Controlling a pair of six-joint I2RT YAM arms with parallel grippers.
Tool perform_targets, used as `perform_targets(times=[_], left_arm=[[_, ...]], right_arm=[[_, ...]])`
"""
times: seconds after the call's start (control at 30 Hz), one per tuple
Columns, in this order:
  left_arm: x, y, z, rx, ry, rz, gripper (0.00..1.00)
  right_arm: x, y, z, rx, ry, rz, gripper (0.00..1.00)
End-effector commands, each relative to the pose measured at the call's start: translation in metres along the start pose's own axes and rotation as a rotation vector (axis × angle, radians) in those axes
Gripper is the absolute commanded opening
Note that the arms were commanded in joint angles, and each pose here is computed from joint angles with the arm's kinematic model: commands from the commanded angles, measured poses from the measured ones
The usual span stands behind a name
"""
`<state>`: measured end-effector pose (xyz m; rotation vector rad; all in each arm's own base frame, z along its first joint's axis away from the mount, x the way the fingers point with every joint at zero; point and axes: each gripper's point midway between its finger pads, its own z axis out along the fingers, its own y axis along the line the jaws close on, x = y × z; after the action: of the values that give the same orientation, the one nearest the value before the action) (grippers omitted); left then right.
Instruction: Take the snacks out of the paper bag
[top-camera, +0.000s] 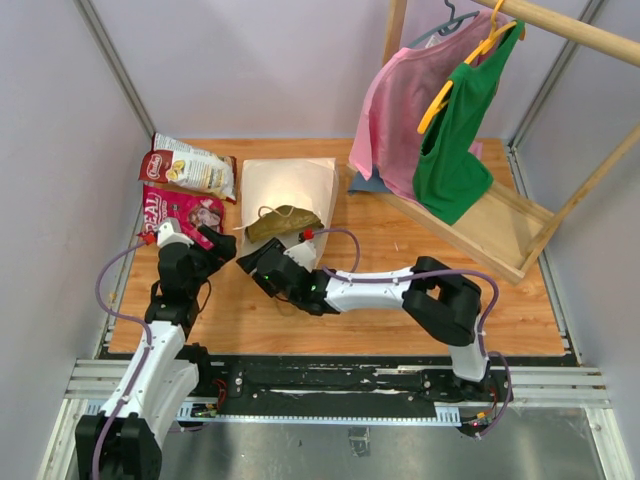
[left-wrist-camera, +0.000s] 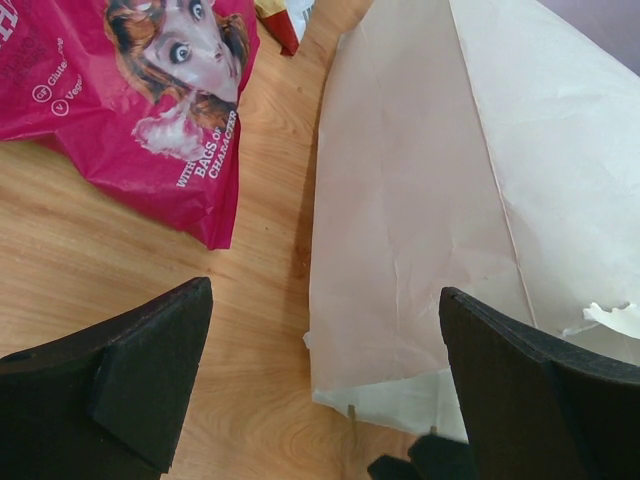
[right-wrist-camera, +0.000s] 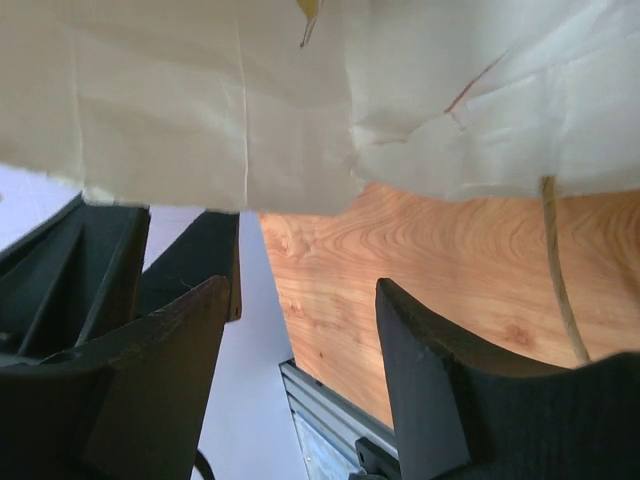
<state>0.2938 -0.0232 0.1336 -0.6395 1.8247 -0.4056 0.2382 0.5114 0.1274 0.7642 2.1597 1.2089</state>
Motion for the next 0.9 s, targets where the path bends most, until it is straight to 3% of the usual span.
perform_targets(times=[0.0,0.47,0.63,0.87], left_arm=[[-0.007,0.001,0.002,0.011,-0.042,-0.002,1.00],[-0.004,0.003,0.006,0.016,-0.033,-0.013,1.00],[0.001,-0.001,0.009,0.038,-0.008,-0.031,1.00],[0.000,0.003,0.010,0.016,-0.017,-0.023,1.00]], right_arm=[[-0.022,0.005,0.025,-0.033,-0.014,0.045,0.61],[-0.106,-0.026,0.044,0.000,-0.181,0.095,0.63],[-0.140,0.000,0.046,-0.096,-0.237,0.082,0.62],[-0.176,-0.016,0.084,-0.067,-0.256,0.030,0.63]])
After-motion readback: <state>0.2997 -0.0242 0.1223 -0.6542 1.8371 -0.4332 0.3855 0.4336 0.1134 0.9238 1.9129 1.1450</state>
